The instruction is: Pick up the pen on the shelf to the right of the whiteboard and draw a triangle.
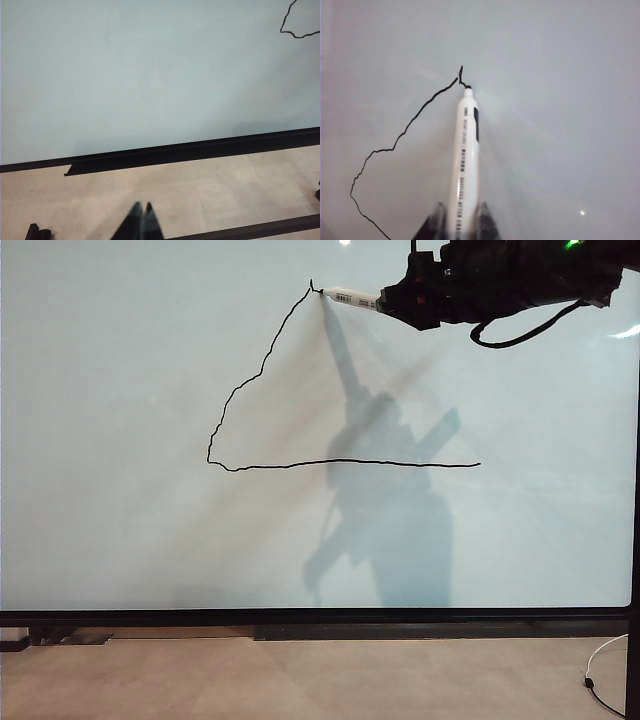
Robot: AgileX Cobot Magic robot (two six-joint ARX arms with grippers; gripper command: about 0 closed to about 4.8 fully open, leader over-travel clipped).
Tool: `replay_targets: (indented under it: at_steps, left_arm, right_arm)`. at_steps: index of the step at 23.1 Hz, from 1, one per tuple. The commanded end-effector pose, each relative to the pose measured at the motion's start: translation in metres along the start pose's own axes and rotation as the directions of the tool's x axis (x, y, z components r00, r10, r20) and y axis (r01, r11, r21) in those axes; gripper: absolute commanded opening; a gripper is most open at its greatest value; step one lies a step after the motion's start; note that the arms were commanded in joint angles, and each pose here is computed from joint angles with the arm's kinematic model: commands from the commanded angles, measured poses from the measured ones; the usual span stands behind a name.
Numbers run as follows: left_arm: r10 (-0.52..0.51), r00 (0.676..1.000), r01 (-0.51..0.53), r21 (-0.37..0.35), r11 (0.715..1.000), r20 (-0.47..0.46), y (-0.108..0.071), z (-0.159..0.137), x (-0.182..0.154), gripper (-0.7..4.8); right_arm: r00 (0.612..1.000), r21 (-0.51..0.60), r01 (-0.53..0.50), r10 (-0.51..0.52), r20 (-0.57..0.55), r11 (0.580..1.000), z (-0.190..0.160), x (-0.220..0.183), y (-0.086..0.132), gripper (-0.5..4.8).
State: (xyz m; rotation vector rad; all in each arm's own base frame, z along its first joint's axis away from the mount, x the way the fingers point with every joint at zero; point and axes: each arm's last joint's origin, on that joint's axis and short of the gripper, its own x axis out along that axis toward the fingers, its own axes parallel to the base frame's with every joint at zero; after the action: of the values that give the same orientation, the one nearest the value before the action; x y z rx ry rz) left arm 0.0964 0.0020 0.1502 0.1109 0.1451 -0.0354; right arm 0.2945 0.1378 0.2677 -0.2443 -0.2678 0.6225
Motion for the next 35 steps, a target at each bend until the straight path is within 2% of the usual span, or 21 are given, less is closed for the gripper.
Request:
replay_targets:
  at_steps: [1, 35]
  left_arm:
    - [-0.002, 1.0, 0.002, 0.002, 1.0, 0.012, 0.0, 0.002, 0.0, -0.05]
    - [-0.002, 1.0, 0.002, 0.002, 1.0, 0.012, 0.0, 0.002, 0.0, -0.05]
  right_arm:
    - [0.998, 0.002, 0.062, -0.062, -0.019, 0.998, -0.003, -0.002, -0.006, -0.05]
    - [0.991, 0.007, 0.095, -0.094, -0.092, 0.995, -0.029, -0.022, -0.01, -0.06]
